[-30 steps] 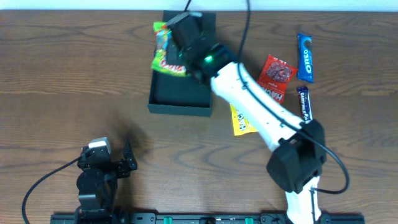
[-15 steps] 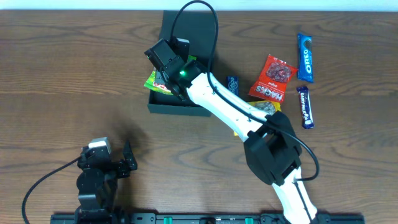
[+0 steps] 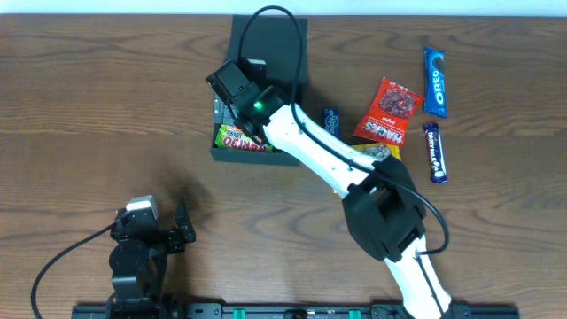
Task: Pack container
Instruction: 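Carry the Haribo bag left and lower it into the black box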
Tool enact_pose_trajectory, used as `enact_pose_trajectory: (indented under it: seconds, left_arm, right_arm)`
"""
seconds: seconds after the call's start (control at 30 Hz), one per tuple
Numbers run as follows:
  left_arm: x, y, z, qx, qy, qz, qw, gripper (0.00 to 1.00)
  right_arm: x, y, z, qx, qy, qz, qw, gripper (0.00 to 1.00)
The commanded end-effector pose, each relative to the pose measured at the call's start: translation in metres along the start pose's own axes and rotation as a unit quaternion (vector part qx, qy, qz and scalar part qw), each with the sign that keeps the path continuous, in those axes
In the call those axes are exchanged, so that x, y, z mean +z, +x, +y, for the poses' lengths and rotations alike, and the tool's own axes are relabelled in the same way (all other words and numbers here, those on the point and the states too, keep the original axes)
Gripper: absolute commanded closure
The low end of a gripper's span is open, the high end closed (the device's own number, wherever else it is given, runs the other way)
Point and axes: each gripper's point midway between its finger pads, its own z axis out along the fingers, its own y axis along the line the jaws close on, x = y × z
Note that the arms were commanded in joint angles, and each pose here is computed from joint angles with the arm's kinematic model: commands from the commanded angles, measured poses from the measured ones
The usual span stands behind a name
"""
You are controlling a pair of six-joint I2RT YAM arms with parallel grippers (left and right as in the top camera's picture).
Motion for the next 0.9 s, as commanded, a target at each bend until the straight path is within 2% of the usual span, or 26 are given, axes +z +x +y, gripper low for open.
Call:
enact_pose_trajectory:
  seconds: [0.0, 0.13, 0.23, 0.3, 0.37, 0.5, 0.6, 0.87]
  left_arm:
    - [0.003, 0.006, 0.004, 0.003, -0.009, 0.004, 1.0, 0.05]
    - [0.003, 0.006, 0.004, 0.003, -0.009, 0.005, 1.0, 0.05]
    - [0.003, 0.006, 0.004, 0.003, -0.009, 0.004, 1.0, 0.05]
    - [0.003, 0.006, 0.004, 0.003, -0.009, 0.004, 1.0, 0.05]
    - [0.003, 0.006, 0.004, 0.003, -0.009, 0.004, 1.0, 0.05]
    - [0.003, 0.006, 0.004, 0.003, -0.009, 0.005, 1.0, 0.05]
    - [0.003, 0.006, 0.004, 0.003, -0.009, 0.004, 1.0, 0.05]
    - [0.003, 0.006, 0.004, 0.003, -0.009, 0.004, 1.0, 0.05]
  right_arm:
    - [-0.062, -0.047, 0.007, -0.031, -0.031, -0.062, 0.997, 0.01]
    - [-0.097, -0.074, 0.0, -0.057, -0.042, -0.095, 0.993, 0.01]
    - [-0.1, -0.078, -0.02, -0.085, -0.02, -0.086, 0.992, 0.01]
    - [-0.092, -0.07, -0.047, -0.069, 0.014, -0.052, 0.996, 0.01]
    - [-0.083, -0.058, -0.082, -0.011, 0.065, -0.015, 0.998, 0.01]
    - [-0.059, -0.039, -0.14, 0.048, 0.128, 0.048, 0.989, 0.02]
    - [-0.042, -0.021, -0.148, 0.048, 0.128, 0.085, 0.987, 0.04]
    - [-0.017, 0.021, -0.156, 0.021, 0.151, 0.132, 0.979, 0.01]
